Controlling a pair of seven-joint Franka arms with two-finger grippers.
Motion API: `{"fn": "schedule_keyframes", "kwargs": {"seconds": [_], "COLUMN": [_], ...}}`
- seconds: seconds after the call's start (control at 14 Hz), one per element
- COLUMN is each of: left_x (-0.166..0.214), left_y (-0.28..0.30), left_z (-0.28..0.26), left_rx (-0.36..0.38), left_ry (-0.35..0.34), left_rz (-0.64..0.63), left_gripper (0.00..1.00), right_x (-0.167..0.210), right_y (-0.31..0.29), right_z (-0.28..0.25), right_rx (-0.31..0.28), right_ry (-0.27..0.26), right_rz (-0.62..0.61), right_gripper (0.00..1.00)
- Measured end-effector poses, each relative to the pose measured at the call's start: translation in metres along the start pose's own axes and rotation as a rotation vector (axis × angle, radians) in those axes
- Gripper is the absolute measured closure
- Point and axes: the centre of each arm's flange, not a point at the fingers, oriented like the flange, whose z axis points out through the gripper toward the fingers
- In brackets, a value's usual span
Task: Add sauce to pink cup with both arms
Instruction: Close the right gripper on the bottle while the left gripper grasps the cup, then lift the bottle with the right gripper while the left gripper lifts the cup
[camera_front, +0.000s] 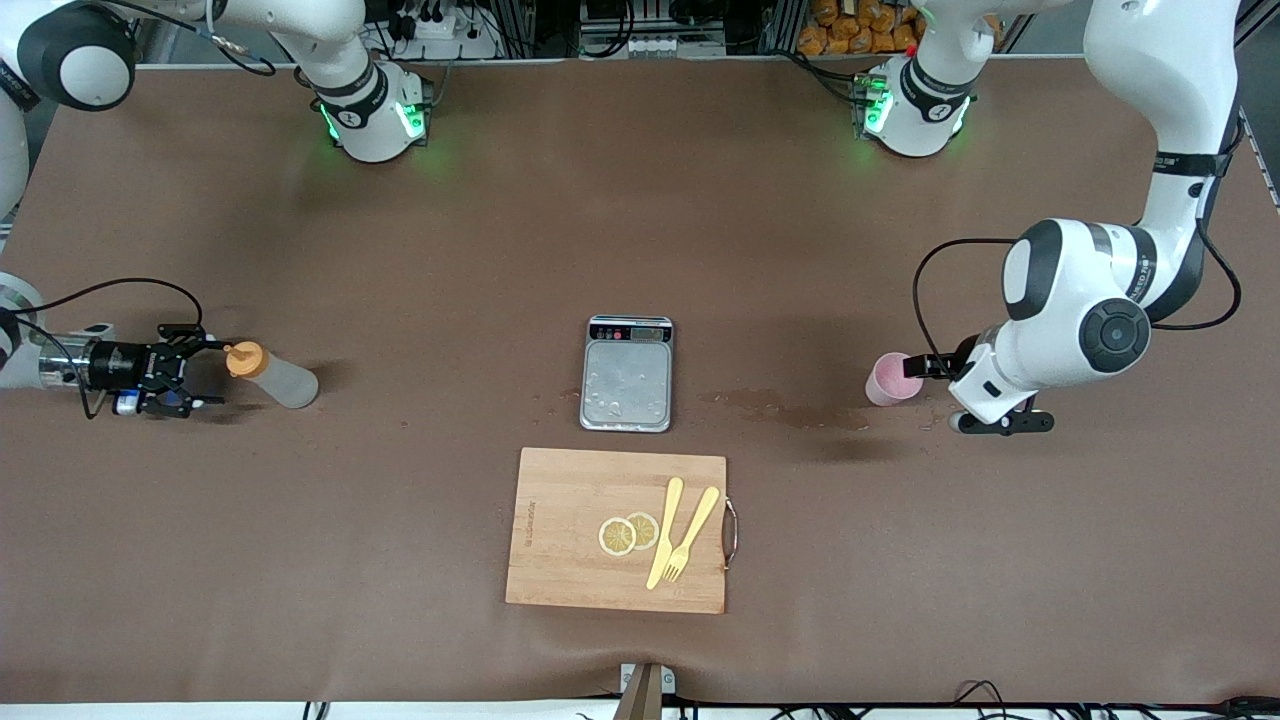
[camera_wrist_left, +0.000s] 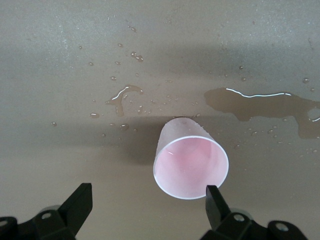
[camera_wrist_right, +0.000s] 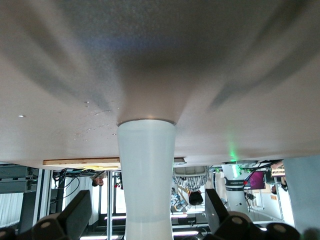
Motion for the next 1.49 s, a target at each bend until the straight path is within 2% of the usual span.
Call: {"fn": "schedule_keyframes", "kwargs": {"seconds": [0.85, 0.93, 1.14, 1.21, 1.42, 1.49], "left_x": [-0.013, -0.012, -0.01, -0.01, -0.009, -0.008], "left_y": [-0.004, -0.004, -0.004, -0.003, 0.001, 0.001], "left_z": [0.044, 0.046, 0.054, 0.059, 0.075, 0.077], "left_rx": [-0.004, -0.005, -0.007, -0.007, -0.007, -0.008], "left_ry": [0.043, 0.048, 0.049, 0.045, 0.031, 0.033], "left_rz": [-0.004, -0.005, -0.004, -0.002, 0.004, 0.005], "left_gripper": [0.0, 0.0, 0.0, 0.0, 0.0, 0.0], "right_x": [-0.005, -0.003, -0.003, -0.003, -0.004, -0.006], "right_y": [-0.029, -0.029, -0.029, -0.029, -0.031, -0.033], "right_z": [0.08, 0.082, 0.082, 0.082, 0.08, 0.079], "right_rx": [-0.106, -0.11, -0.11, -0.11, -0.107, -0.106], "right_ry": [-0.059, -0.061, -0.064, -0.064, -0.059, -0.054], "right_rz": [0.007, 0.009, 0.011, 0.011, 0.013, 0.02], "right_gripper": [0.02, 0.06, 0.39, 0.44, 0.47, 0.51]}}
